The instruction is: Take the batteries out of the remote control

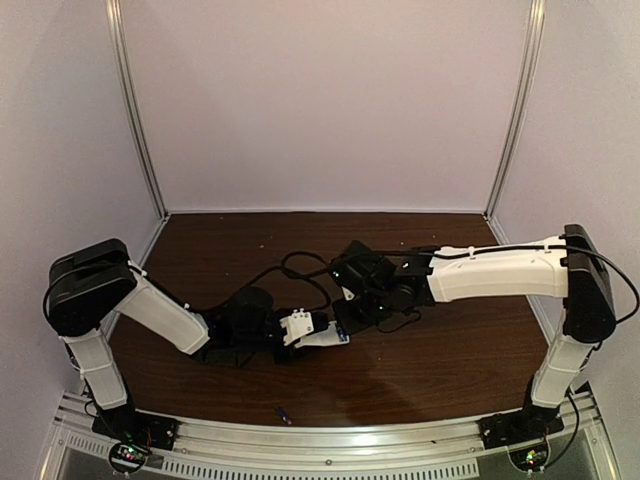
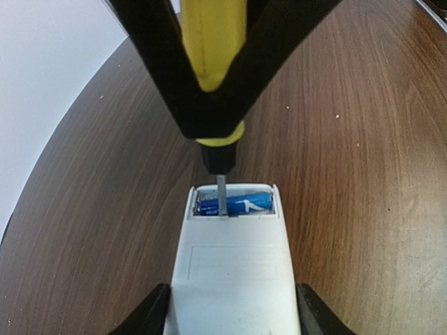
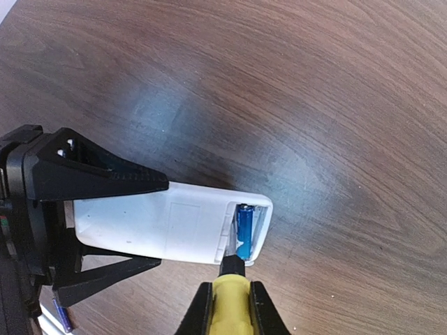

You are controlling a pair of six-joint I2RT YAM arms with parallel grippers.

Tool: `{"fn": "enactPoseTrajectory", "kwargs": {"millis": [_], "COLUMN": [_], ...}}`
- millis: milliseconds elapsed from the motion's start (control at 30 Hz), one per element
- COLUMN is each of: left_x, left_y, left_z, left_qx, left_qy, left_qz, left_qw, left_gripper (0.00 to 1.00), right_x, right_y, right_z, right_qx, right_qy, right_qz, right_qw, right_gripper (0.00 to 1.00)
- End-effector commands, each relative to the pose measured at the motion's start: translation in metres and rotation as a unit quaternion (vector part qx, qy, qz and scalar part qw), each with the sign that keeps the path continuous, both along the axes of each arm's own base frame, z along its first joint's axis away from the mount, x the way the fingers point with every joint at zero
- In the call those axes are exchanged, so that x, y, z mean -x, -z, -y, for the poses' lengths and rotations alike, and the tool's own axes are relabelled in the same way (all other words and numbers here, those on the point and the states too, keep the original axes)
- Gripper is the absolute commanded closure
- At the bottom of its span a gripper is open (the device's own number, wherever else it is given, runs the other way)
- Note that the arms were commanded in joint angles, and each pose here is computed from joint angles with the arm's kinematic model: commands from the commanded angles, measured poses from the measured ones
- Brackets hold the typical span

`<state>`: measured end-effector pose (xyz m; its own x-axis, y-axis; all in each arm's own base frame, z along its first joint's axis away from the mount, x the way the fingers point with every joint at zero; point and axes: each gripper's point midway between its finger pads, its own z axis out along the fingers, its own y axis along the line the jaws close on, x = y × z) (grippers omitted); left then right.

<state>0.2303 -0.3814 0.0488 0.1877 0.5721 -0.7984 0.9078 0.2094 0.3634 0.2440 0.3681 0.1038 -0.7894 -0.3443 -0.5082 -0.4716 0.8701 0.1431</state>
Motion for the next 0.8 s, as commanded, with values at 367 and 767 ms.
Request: {"fn": "enactPoseTrajectory", "kwargs": {"millis": [367, 767], "left_x": [0.000, 0.000], "left_y": [-0.033, -0.029], "left_z": [0.034, 0.036], "left_qx": [0.046, 0.041], "left_qy": [0.037, 0.037], "left_qz": [0.038, 0.034], "left_qw": [0.998, 0.998], "left_gripper": [1.00, 1.00], "right_x": [0.017, 0.022], "right_y": [0.014, -0.007], "right_z": [0.026, 0.010], "right_qx": [0.119, 0.074], "right_qy": [0.023, 0.001], "right_qz": [0.037, 0.051], "right_qw": [0.992, 0.996], "right_gripper": [1.00, 1.00]}}
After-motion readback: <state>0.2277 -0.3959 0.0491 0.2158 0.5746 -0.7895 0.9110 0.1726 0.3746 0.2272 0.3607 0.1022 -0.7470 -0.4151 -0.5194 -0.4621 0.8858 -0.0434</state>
